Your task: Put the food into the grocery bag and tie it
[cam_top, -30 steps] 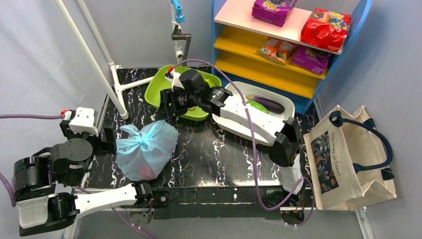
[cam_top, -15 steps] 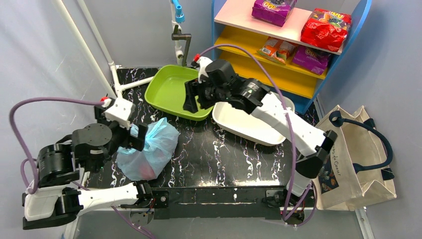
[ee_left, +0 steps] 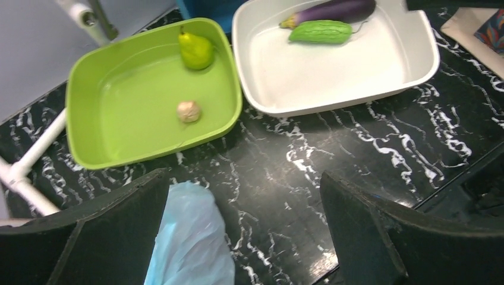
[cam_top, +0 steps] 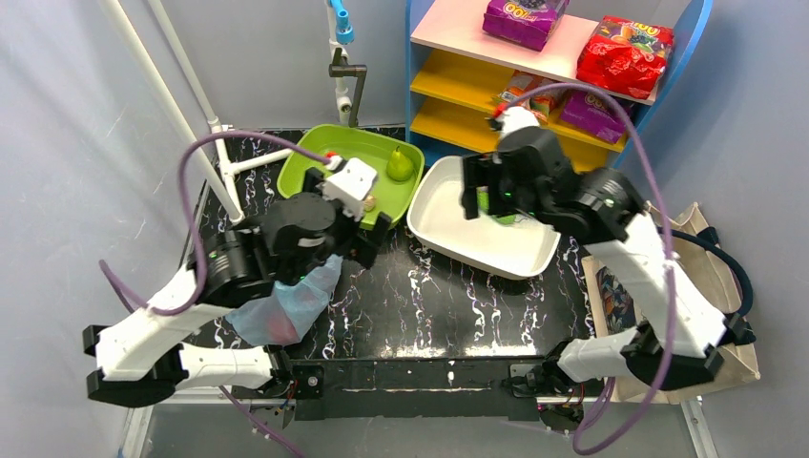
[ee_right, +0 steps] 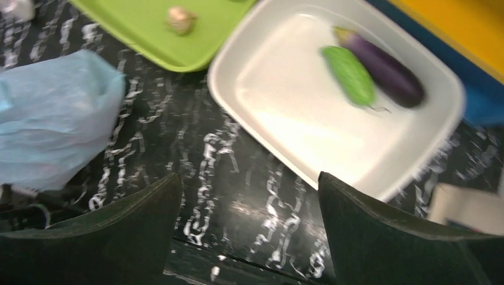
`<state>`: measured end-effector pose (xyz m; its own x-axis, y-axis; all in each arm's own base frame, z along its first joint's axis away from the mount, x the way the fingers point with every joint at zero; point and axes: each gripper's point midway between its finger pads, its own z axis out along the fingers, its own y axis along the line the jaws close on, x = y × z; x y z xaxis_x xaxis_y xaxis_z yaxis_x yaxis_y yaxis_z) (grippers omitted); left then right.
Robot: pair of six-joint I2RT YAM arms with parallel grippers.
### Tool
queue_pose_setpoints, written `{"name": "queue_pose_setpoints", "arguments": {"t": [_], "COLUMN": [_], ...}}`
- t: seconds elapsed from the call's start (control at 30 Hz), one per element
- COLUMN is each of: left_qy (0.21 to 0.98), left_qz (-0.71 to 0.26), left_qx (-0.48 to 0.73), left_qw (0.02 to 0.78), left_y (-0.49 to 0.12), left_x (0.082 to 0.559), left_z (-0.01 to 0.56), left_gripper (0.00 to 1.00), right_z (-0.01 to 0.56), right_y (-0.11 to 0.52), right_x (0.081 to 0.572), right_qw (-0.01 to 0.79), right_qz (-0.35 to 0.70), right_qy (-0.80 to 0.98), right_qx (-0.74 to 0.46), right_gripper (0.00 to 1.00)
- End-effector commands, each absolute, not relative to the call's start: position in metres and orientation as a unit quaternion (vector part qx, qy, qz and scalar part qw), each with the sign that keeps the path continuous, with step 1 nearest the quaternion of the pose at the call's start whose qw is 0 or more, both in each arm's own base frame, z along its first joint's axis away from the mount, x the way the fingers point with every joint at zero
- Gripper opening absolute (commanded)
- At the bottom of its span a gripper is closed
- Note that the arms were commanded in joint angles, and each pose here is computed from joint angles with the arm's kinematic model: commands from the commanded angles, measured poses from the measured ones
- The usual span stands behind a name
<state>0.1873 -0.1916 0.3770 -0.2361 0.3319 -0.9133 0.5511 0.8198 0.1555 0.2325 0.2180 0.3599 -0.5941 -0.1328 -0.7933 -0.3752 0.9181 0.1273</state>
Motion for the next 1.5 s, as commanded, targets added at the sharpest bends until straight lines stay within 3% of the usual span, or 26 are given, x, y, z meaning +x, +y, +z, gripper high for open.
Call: {"name": "queue_pose_setpoints", "arguments": {"t": [0.0, 0.2, 0.37, 0.6, 0.87, 1.03, 1.3, 1.47], "left_qy": [0.766, 0.769, 0.779, 0.795, 0.802, 0.806, 0.808, 0.807], "left_qz": [-0.156, -0.194, -0.218, -0.247, -0.262, -0.266, -0.268, -0.272], "left_qx": [0.274, 0.285, 0.276, 0.258, 0.247, 0.243, 0.248, 0.275], "left_qw": [0.560, 0.539, 0.519, 0.490, 0.476, 0.470, 0.462, 0.446], "left_y": [-0.235, -0.271, -0.284, -0.288, -0.286, -0.283, -0.277, -0.286], "left_x": [0.195, 0.195, 0.192, 0.180, 0.170, 0.165, 0.159, 0.154], "left_z": [0.398, 0.393, 0.387, 0.373, 0.368, 0.368, 0.361, 0.355], "left_gripper": [0.98, 0.98, 0.98, 0.98, 0.98, 0.98, 0.98, 0.98], "right_z": [0.357, 0.340, 0.326, 0.307, 0.315, 0.339, 0.299, 0.291], "right_y": [0.123, 0.019, -0.031, -0.031, -0.019, -0.037, -0.089, -0.108], "right_x": [0.216, 0.180, 0.158, 0.170, 0.207, 0.215, 0.199, 0.191], "right_qw": [0.442, 0.457, 0.485, 0.513, 0.465, 0.458, 0.399, 0.392], "right_qz": [0.012, -0.124, -0.167, -0.161, -0.109, -0.136, -0.276, -0.306], "right_qy": [0.895, 0.880, 0.853, 0.840, 0.875, 0.870, 0.858, 0.844], "right_qx": [-0.066, 0.032, 0.096, 0.079, 0.079, 0.122, 0.169, 0.200], "right_gripper": [0.91, 0.92, 0.91, 0.95, 0.98, 0.98, 0.98, 0.98]}}
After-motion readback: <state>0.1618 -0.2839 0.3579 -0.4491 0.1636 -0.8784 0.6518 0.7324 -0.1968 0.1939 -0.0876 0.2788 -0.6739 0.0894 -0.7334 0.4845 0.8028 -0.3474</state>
